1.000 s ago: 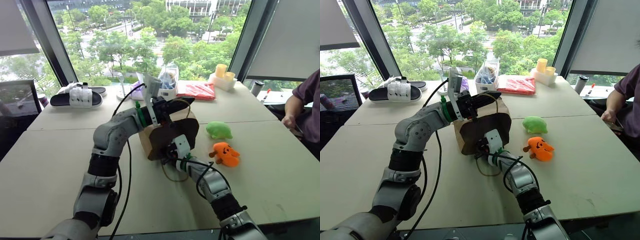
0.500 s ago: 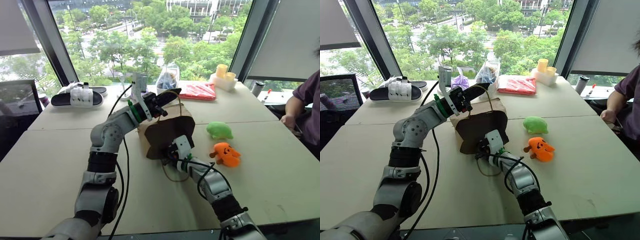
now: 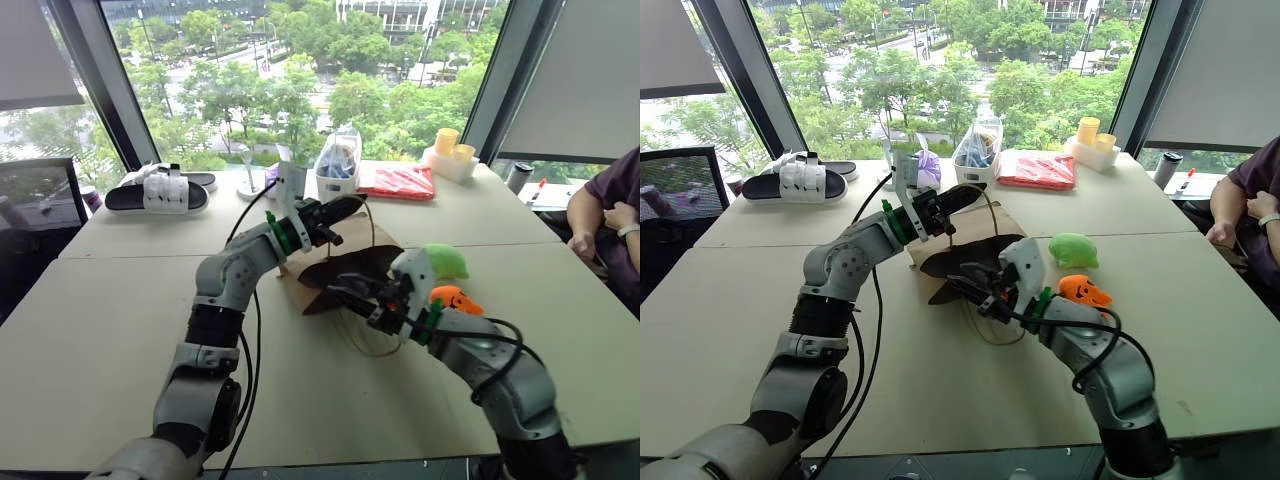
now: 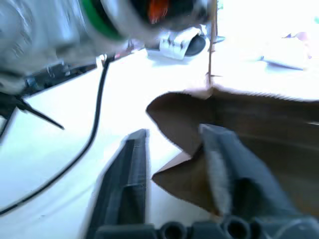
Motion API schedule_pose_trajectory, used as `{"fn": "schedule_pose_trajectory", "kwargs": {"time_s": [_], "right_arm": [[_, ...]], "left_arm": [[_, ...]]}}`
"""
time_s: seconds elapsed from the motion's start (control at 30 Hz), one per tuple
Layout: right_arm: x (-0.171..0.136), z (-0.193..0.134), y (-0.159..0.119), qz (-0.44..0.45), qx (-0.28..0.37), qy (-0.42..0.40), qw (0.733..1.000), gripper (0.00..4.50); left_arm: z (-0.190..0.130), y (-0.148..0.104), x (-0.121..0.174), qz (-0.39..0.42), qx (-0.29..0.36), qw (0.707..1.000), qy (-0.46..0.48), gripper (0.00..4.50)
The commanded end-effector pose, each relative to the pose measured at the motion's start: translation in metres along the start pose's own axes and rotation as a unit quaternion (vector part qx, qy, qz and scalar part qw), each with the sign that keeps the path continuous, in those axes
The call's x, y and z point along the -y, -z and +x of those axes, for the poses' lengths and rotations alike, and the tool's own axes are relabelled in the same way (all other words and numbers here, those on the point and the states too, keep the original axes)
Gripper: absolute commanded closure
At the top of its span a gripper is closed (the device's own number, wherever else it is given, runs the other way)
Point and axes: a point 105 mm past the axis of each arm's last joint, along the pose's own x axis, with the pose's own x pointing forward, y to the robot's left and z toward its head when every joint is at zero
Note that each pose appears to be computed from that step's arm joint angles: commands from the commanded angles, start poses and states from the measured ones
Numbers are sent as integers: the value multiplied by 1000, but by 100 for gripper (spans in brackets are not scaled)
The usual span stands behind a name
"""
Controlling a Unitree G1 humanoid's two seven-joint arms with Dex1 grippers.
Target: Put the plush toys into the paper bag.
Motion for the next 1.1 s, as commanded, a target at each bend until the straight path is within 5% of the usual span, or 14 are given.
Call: {"fn": "schedule_pose_trajectory", "kwargs": {"time_s": [0.03,0.07,0.1,0.27,0.53,0.63,0.9,1.0,1.1], "right_arm": [[18,-30,-29,4,42,55,998,81],[30,-38,-32,6,47,86,995,20],[43,-47,-33,6,48,120,992,9],[113,-92,5,-1,-49,296,954,9],[143,-96,88,44,-197,343,918,9],[146,-94,96,55,-196,344,917,85],[148,-95,86,28,-192,336,921,448],[133,-86,39,-8,-125,280,952,448],[82,-69,11,-2,-104,136,985,448]], "left_arm": [[3,-5,6,17,6,1000,16,450],[3,-5,6,17,6,1000,16,450],[3,-4,6,16,6,1000,17,450],[5,0,10,16,1,999,28,450],[4,3,14,34,-3,999,31,450],[3,2,14,39,-2,999,28,450],[1,-4,11,38,9,999,15,450],[1,-6,9,37,10,999,13,450],[2,-10,7,31,15,999,11,450]]}}
